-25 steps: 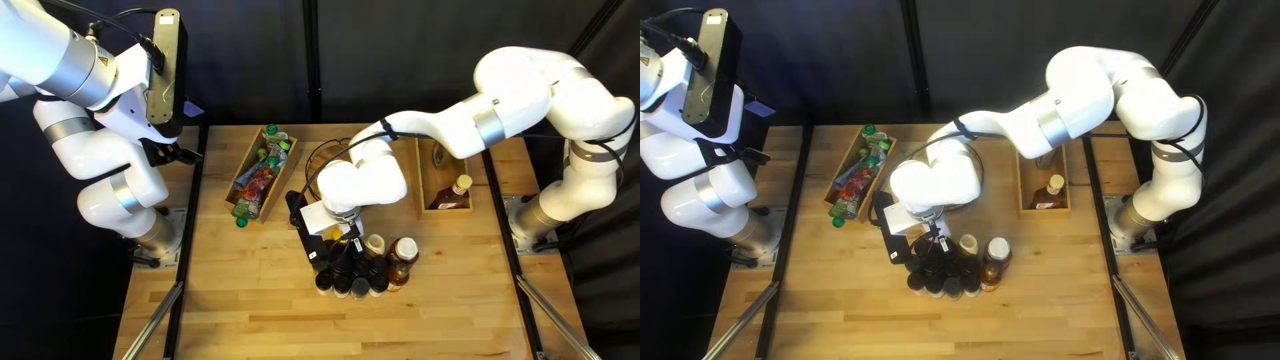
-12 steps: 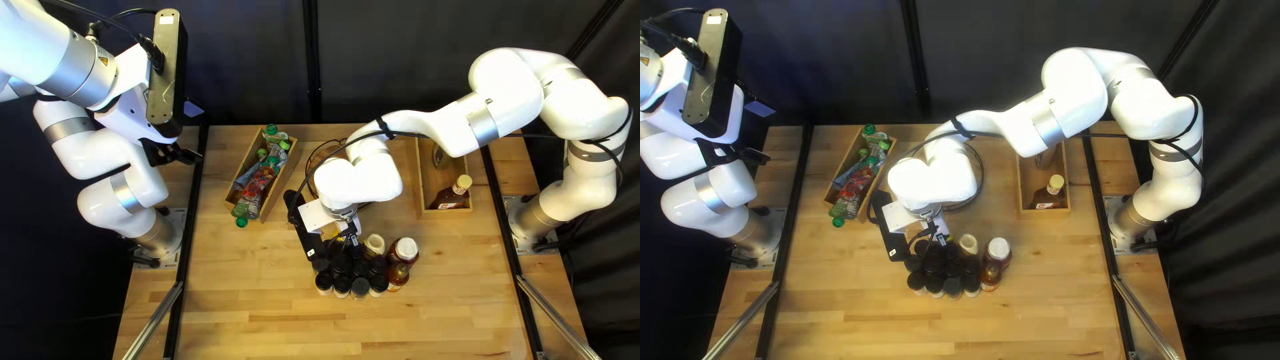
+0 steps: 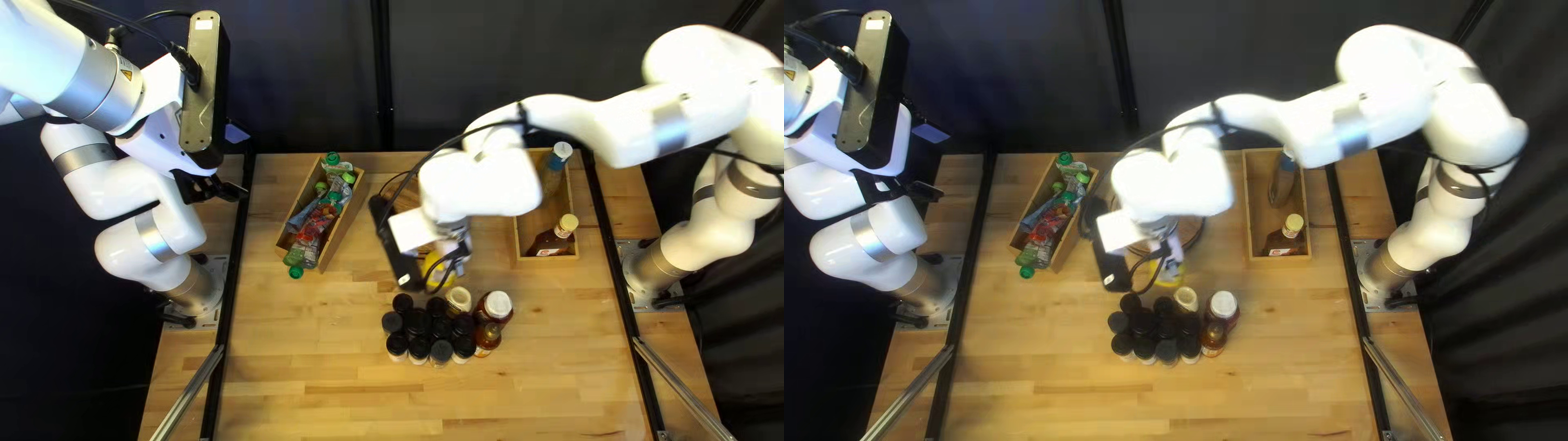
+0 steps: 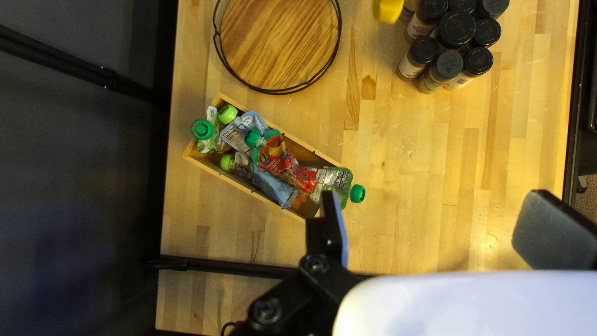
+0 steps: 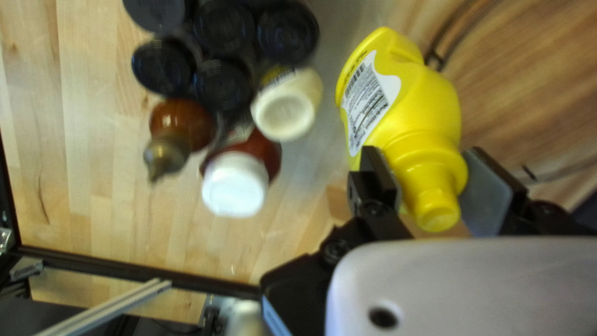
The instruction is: Separate condiments, baby food and spices and place it in 3 different racks/containers
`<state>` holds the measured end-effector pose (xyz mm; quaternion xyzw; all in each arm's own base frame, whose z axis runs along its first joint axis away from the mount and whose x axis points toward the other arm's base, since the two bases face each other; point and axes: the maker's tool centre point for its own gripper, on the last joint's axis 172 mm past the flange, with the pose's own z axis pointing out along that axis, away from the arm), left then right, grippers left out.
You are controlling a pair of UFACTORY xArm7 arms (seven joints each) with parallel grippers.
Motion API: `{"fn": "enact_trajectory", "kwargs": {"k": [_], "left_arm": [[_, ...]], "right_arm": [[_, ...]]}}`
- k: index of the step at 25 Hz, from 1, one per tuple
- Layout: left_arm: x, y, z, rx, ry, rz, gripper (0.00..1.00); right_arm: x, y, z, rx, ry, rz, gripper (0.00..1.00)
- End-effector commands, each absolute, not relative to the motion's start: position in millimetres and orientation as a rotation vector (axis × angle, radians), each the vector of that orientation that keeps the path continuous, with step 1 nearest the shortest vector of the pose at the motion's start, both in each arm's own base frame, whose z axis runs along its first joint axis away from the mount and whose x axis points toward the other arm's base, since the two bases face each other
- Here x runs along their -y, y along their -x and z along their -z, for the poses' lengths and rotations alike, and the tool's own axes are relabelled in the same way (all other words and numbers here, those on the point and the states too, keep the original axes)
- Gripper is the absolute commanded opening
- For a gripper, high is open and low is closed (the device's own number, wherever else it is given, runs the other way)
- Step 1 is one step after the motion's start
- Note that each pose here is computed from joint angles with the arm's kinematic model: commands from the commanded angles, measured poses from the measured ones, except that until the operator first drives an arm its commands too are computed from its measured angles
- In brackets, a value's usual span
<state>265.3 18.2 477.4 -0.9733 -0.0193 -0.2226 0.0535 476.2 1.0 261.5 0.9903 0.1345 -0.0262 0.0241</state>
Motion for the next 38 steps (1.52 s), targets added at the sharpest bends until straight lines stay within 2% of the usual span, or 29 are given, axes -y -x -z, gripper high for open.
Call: {"fn": "enact_trajectory", "kwargs": {"k": [1,9,15,27,38], "left_arm": [[-18.2,-265.3,-477.4,0.059,2.958,0.676,1.00],[-18.2,-265.3,-477.4,0.059,2.958,0.676,1.00],[-18.2,-265.3,-477.4,0.059,2.958,0.676,1.00],[-18.2,-265.3,-477.4,0.059,2.958,0.676,1.00],[-18.2,-265.3,-477.4,0.059,2.958,0.676,1.00]], "right_arm": [[45.3,-430.0,-288.1,-0.269,-3.062,0.084,0.00],[112.4,-365.8,-294.4,-0.048,-3.020,0.149,0.00],[135.2,-331.9,-282.7,0.047,-3.009,0.214,0.00],[144.4,-300.2,-232.9,0.170,-3.006,0.262,0.00],[154.6,-294.0,-176.0,0.223,-3.014,0.248,0.00]]}}
